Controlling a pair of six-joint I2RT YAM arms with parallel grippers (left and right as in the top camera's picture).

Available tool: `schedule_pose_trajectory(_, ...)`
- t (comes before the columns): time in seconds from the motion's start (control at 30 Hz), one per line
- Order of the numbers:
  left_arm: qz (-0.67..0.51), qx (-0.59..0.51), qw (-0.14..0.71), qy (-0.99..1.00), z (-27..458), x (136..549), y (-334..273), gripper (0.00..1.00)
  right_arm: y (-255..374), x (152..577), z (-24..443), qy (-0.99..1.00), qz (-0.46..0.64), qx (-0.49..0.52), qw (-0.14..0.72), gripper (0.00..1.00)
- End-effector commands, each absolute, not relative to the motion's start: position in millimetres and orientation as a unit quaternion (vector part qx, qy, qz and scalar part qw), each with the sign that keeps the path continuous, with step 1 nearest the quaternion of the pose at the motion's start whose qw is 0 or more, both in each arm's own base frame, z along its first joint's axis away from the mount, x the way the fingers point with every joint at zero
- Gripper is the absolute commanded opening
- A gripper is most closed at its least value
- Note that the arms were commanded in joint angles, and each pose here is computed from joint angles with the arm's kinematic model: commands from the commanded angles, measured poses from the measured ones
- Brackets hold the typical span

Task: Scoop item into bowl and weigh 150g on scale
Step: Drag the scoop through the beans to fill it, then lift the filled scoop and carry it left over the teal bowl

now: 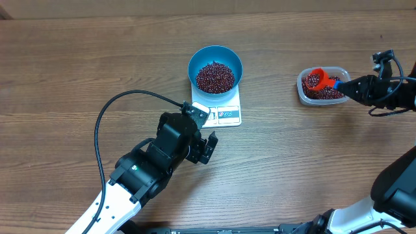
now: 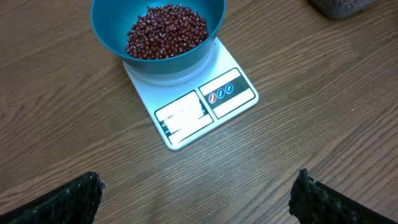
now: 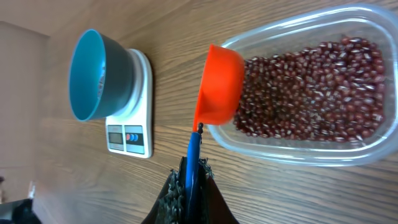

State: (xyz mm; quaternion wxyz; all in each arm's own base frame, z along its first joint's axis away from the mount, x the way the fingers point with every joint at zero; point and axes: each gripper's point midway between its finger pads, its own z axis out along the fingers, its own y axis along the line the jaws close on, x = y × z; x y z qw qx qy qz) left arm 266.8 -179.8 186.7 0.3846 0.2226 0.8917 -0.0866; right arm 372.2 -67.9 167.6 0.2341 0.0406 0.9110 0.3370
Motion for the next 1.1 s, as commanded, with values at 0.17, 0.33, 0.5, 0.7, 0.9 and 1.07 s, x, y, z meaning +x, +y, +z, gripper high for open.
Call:
schedule_pose_trajectory(0.17, -0.087, 0.23, 0.381, 0.891, 185, 267, -181, 1.0, -56, 378, 187, 0.884, 0.388, 0.03, 0.26, 0.04)
schedule_pose_trajectory(0.33, -0.087, 0.23, 0.381, 0.891, 185, 267, -181, 0.99, -49, 380, 195, 0.87, 0.412, 0.026, 0.27, 0.04)
schedule_pose_trajectory(0.5, -0.087, 0.23, 0.381, 0.891, 185, 267, -181, 1.0, -37, 382, 202, 0.858, 0.434, 0.014, 0.274, 0.04)
schedule_pose_trajectory(0.7, -0.087, 0.23, 0.381, 0.891, 185, 267, -181, 1.0, -12, 384, 206, 0.852, 0.451, -0.014, 0.266, 0.04)
schedule_pose_trajectory(0.9, -0.087, 0.23, 0.381, 0.891, 185, 267, -181, 1.0, 23, 386, 208, 0.847, 0.463, -0.059, 0.254, 0.04)
schedule_pose_trajectory(1.07, -0.087, 0.23, 0.381, 0.891, 185, 267, -181, 1.0, 54, 389, 215, 0.833, 0.481, -0.102, 0.255, 0.04)
